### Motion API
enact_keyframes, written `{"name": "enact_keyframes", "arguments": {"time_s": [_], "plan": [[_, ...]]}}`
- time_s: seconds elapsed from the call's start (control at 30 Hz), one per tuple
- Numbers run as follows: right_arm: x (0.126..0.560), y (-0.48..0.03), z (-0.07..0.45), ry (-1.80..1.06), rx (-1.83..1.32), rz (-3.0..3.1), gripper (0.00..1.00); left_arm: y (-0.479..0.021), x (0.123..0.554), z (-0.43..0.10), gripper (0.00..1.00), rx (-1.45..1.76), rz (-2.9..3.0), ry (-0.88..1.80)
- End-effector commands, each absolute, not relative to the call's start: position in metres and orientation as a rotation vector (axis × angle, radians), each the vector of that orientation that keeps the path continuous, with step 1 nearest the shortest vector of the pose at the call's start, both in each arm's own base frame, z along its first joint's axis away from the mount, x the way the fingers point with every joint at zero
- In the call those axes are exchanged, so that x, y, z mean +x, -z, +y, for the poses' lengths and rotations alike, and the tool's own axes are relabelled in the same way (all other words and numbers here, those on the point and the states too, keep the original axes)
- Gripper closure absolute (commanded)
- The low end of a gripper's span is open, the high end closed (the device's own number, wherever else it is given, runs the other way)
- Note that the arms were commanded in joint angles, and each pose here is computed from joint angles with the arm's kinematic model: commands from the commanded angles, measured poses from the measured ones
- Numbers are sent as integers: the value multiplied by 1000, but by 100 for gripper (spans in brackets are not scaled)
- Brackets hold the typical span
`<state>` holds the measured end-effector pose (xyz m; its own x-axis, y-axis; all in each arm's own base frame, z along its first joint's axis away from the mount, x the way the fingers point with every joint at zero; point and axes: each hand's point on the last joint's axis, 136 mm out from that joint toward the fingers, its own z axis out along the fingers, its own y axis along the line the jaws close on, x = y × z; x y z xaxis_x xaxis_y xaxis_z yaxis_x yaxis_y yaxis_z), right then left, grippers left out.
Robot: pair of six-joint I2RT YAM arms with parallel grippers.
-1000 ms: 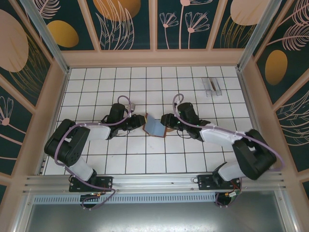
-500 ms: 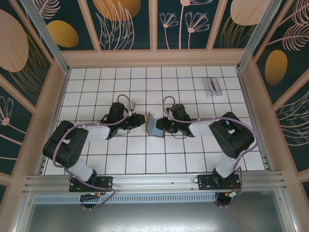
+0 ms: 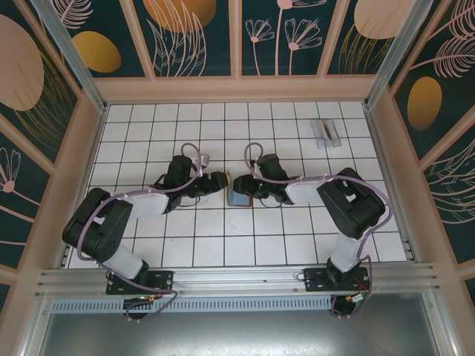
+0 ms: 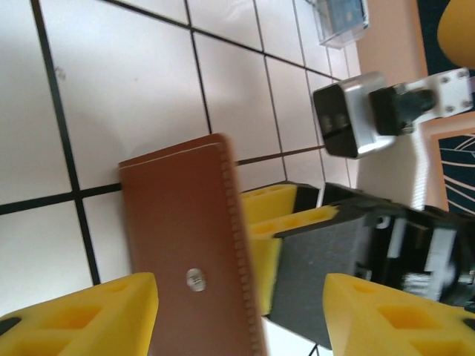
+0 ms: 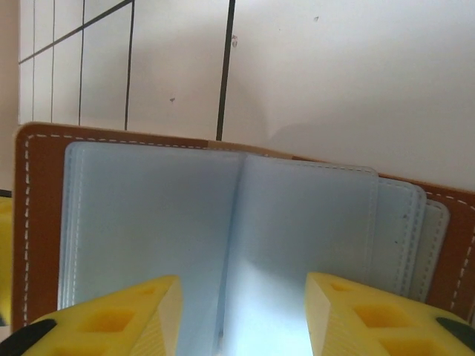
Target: Put the credit cards into the card holder
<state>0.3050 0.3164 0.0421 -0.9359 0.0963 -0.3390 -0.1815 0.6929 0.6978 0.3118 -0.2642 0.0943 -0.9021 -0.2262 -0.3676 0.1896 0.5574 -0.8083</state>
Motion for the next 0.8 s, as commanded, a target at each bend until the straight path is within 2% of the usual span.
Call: {"name": "enact_keyframes", "arguments": {"time_s": [0.0,0.17,0.27,0.47,0.53,0.73,0.77], "plan": [[299,-23,313,-1026,-91,2626,51,-93,318,-267,41,-15,2376,1269],[299,-22,313,-1014,-97,2633,51,-75,323,-265,57,-35,2419,1220],[298,-21,313,-1013,-103,2636,51,-74,324,-265,74,-26,2418,1210],[298,-21,315,-1026,-113,2634,51,-70,324,-262,97,-13,2438,1170],[298,-19,315,-1023,-116,2637,51,-72,323,-262,100,-9,2432,1176],[297,-15,317,-1039,-127,2643,51,-73,321,-264,99,3,2420,1202],[297,-14,317,-1039,-129,2644,51,-71,321,-264,89,3,2427,1199]]}}
